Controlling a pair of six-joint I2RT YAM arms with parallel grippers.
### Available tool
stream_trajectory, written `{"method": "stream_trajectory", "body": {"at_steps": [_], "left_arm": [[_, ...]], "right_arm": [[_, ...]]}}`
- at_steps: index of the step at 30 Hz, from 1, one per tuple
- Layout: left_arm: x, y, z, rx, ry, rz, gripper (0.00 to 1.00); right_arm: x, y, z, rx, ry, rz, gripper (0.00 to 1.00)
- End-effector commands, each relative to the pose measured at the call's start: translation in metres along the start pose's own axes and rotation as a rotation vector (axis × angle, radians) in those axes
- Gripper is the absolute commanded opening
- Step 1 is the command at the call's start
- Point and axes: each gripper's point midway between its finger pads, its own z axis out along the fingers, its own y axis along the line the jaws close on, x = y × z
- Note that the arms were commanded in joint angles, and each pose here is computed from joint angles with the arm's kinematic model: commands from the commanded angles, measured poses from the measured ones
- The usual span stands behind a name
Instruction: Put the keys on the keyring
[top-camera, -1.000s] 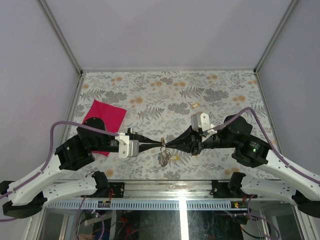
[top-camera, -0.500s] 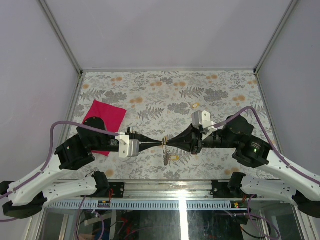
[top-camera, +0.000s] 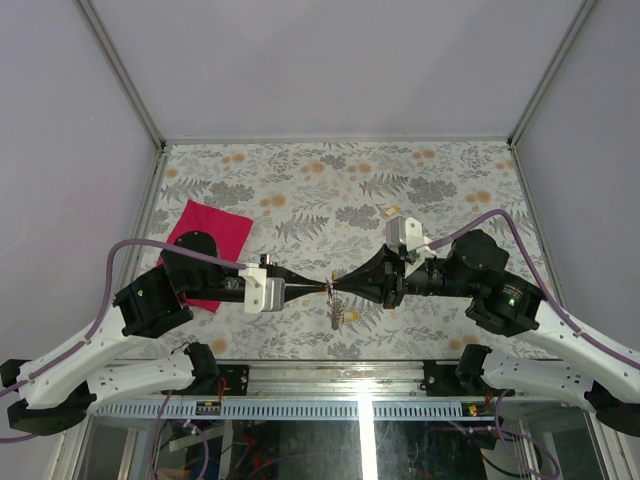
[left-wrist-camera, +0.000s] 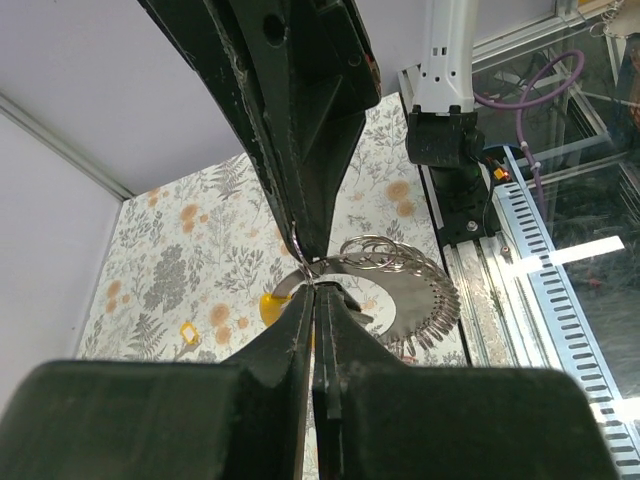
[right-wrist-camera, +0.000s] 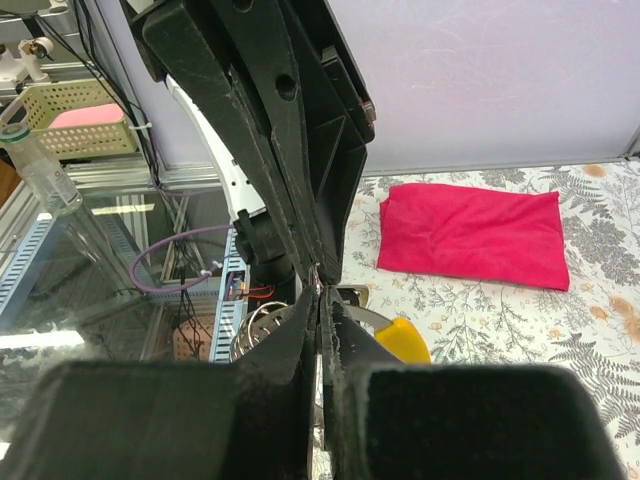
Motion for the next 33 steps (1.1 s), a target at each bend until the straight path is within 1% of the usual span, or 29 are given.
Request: {"method": "stream_trajectory", "body": {"at_steps": [1, 7, 11, 15, 21, 23, 24, 27, 33], "left_arm": [[-0.014, -0.004, -0.003, 0.030, -0.033, 0.019, 0.00], [-0.013, -0.003, -0.002, 0.029, -0.030, 0.017, 0.00], [-0.011, -0.002, -0.001, 0.025, -0.022, 0.012, 0.00], [-0.011, 0.004, 0.002, -0.001, -0.023, -0.003, 0.00], [-0.015, 0.013, 0.006, -0.046, -0.047, -0.030, 0.01], [-0.018, 0.016, 0.005, -0.066, -0.059, -0.038, 0.03], [-0.019, 0.018, 0.005, -0.079, -0.064, -0.048, 0.07], [-0.027, 0.022, 0.004, -0.104, -0.098, -0.064, 0.15], [-0.047, 0.032, -0.008, -0.197, -0.194, -0.103, 0.20]], "right_arm": [[-0.050, -0.005, -0.005, 0.057, -0.151, -0.051, 0.00], [-0.052, -0.009, -0.008, 0.091, -0.162, -0.049, 0.00], [-0.055, -0.011, -0.010, 0.107, -0.195, -0.047, 0.00], [-0.063, -0.011, -0.012, 0.107, -0.272, -0.048, 0.00], [-0.078, -0.004, -0.015, 0.071, -0.432, -0.052, 0.00], [-0.085, -0.002, -0.017, 0.059, -0.488, -0.054, 0.00], [-0.090, 0.000, -0.019, 0.052, -0.523, -0.056, 0.00], [-0.096, 0.001, -0.022, 0.048, -0.573, -0.069, 0.00], [-0.099, 0.003, -0.030, 0.050, -0.623, -0.104, 0.00]]}}
